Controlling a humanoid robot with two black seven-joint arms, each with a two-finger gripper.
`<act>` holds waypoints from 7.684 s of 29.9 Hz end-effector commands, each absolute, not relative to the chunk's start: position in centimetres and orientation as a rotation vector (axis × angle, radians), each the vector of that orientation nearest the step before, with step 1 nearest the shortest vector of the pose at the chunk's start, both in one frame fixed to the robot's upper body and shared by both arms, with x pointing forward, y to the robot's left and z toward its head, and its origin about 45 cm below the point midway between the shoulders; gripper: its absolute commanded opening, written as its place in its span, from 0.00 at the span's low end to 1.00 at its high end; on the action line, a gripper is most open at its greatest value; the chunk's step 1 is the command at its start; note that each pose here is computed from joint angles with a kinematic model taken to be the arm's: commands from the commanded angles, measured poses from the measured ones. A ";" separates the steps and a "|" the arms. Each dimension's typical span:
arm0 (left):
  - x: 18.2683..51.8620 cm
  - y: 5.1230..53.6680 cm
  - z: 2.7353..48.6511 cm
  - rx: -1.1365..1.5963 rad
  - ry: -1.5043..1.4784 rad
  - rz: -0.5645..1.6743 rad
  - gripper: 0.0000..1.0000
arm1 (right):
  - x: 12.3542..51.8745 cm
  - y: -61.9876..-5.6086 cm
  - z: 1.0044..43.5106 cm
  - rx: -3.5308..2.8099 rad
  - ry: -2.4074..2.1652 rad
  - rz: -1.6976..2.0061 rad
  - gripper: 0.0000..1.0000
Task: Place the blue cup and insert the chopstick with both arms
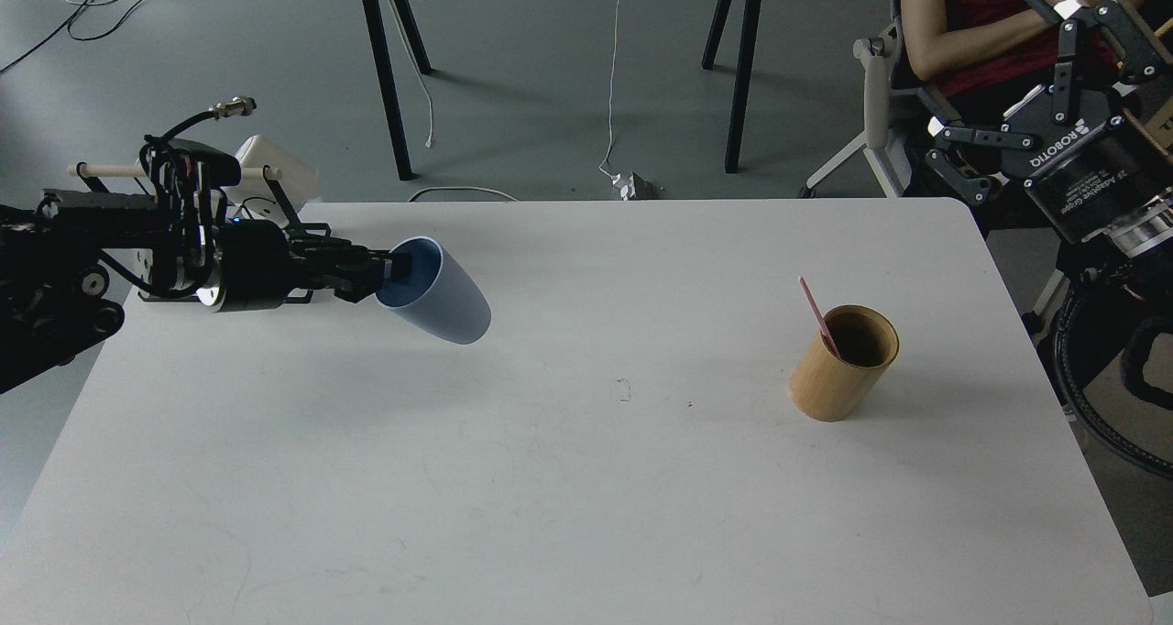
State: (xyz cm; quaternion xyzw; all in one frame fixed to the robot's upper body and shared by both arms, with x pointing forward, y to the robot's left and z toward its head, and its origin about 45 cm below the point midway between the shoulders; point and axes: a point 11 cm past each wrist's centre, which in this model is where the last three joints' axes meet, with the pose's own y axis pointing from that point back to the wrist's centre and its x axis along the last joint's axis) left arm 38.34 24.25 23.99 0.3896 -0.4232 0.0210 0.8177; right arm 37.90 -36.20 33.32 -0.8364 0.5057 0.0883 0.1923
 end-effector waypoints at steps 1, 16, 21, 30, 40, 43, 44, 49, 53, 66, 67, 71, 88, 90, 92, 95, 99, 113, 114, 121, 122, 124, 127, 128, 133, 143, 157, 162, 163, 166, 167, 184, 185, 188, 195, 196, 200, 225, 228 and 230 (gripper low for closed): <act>38.2 20.0 22.2 0.830 -0.912 -0.093 0.05 | 38.4 -37.9 33.7 -2.312 1.474 0.211 0.99; 37.6 14.5 17.2 0.864 -0.900 -0.255 0.05 | 38.6 -39.4 34.1 -2.283 1.523 0.185 0.99; 38.1 13.7 16.6 0.877 -0.899 -0.251 0.05 | 38.6 -39.4 33.9 -2.285 1.521 0.189 0.99; 39.4 15.0 16.0 0.942 -0.911 -0.230 0.05 | 38.6 -39.3 34.0 -2.286 1.519 0.189 0.99; 40.2 14.9 15.3 0.967 -0.908 -0.204 0.05 | 38.5 -39.4 33.6 -2.287 1.527 0.198 0.99; 40.2 14.8 15.3 0.964 -0.908 -0.203 0.05 | 38.5 -39.4 33.7 -2.286 1.527 0.197 0.99; 40.2 14.8 15.3 0.964 -0.908 -0.203 0.05 | 38.5 -39.4 33.7 -2.286 1.527 0.197 0.99; 40.0 14.9 15.0 0.961 -0.898 -0.202 0.06 | 38.5 -39.4 33.6 -2.287 1.525 0.199 0.99; 40.1 15.0 15.0 0.961 -0.895 -0.197 0.06 | 38.5 -39.4 33.6 -2.287 1.527 0.198 0.99; 39.6 15.5 14.3 0.964 -0.875 -0.199 0.07 | 38.4 -39.4 33.6 -2.288 1.526 0.200 0.99; 39.6 15.4 14.3 0.964 -0.877 -0.198 0.07 | 38.4 -39.4 33.6 -2.288 1.526 0.200 0.99; 39.7 15.5 14.4 0.962 -0.874 -0.193 0.10 | 38.4 -39.4 33.6 -2.288 1.526 0.200 0.99; 39.9 15.8 14.7 0.957 -0.870 -0.176 0.21 | 38.4 -39.4 33.5 -2.288 1.526 0.205 0.99; 39.9 15.7 14.8 0.953 -0.870 -0.171 0.28 | 38.4 -39.4 33.5 -2.289 1.519 0.205 0.99; 40.0 15.6 15.1 0.936 -0.859 -0.151 0.39 | 38.3 -39.4 33.6 -2.290 1.514 0.203 0.99; 40.5 15.2 16.0 0.874 -0.823 -0.067 0.73 | 38.3 -39.5 33.5 -2.293 1.519 0.203 0.99; 41.0 15.5 16.8 0.820 -0.758 0.018 0.85 | 38.4 -39.3 33.7 -2.314 1.515 0.181 0.99; 41.9 17.5 20.8 0.574 -0.554 0.292 0.89 | 37.6 -40.2 36.5 -2.698 1.581 -0.371 0.99; 41.9 17.2 21.2 0.527 -0.526 0.323 0.89 | 37.5 -40.4 36.7 -2.719 1.594 -0.423 0.99; 41.2 15.8 24.6 0.200 -0.373 0.468 0.91 | 35.6 -40.0 38.2 -2.977 1.509 -0.878 0.99; 41.2 15.7 25.3 0.157 -0.357 0.480 0.91 | 35.2 -39.7 38.4 -3.020 1.474 -0.966 0.99; 41.3 16.1 26.7 0.082 -0.321 0.497 0.91 | 34.6 -39.0 38.6 -3.064 1.421 -1.146 0.99; 41.9 17.3 28.4 -0.019 -0.268 0.548 0.91 | 33.9 -37.4 38.2 -3.065 1.335 -1.450 0.99; 42.1 18.0 28.9 -0.046 -0.257 0.575 0.91 | 33.6 -37.1 37.7 -3.073 1.288 -1.574 0.99; 42.7 21.1 29.7 -0.068 -0.238 0.650 0.93 | 32.2 -37.0 33.0 -3.062 1.084 -2.075 0.99; 42.6 21.2 29.0 -0.083 -0.206 0.662 0.94 | 29.9 -37.9 26.9 -2.982 0.730 -2.496 0.98; 42.5 21.5 28.4 -0.074 -0.193 0.674 0.95 | 31.9 -34.2 21.5 -2.922 0.508 -2.558 0.97; 42.4 21.9 28.0 -0.069 -0.185 0.682 0.95 | 33.0 -33.8 19.6 -2.943 0.517 -2.555 0.96; 42.4 21.9 28.0 -0.069 -0.184 0.682 0.95 | 33.2 -33.3 19.3 -2.938 0.519 -2.545 0.96; 42.6 22.0 27.9 -0.073 -0.176 0.691 0.95 | 33.6 -31.8 18.2 -2.943 0.522 -2.504 0.96; 42.6 22.1 27.9 -0.073 -0.175 0.692 0.95 | 33.8 -31.4 17.9 -2.942 0.524 -2.496 0.95; 42.6 22.5 27.3 -0.066 -0.163 0.706 0.95 | 34.1 -29.3 16.1 -2.947 0.492 -2.460 0.72; 42.6 22.5 27.3 -0.066 -0.163 0.706 0.95 | 34.1 -29.4 16.1 -2.949 0.494 -2.462 0.70; 42.7 22.6 27.2 -0.062 -0.160 0.713 0.95 | 34.0 -29.5 16.0 -2.947 0.475 -2.476 0.63; 42.7 22.8 27.2 -0.075 -0.148 0.721 0.95 | 34.2 -29.9 16.1 -2.942 0.466 -2.502 0.51; 42.8 22.8 27.2 -0.077 -0.146 0.722 0.95 | 34.2 -30.0 16.1 -2.943 0.467 -2.506 0.49; 42.9 23.0 27.0 -0.075 -0.142 0.731 0.95 | 34.2 -30.3 16.2 -2.945 0.468 -2.512 0.44; 42.9 23.5 26.6 -0.066 -0.134 0.745 0.95 | 34.2 -31.4 16.6 -2.907 0.499 -2.563 0.14; 43.0 23.6 26.5 -0.063 -0.133 0.747 0.95 | 34.2 -31.9 16.9 -2.900 0.508 -2.580 0.13; 43.0 23.7 26.4 -0.060 -0.131 0.753 0.95 | 34.2 -32.5 17.1 -2.893 0.522 -2.598 0.13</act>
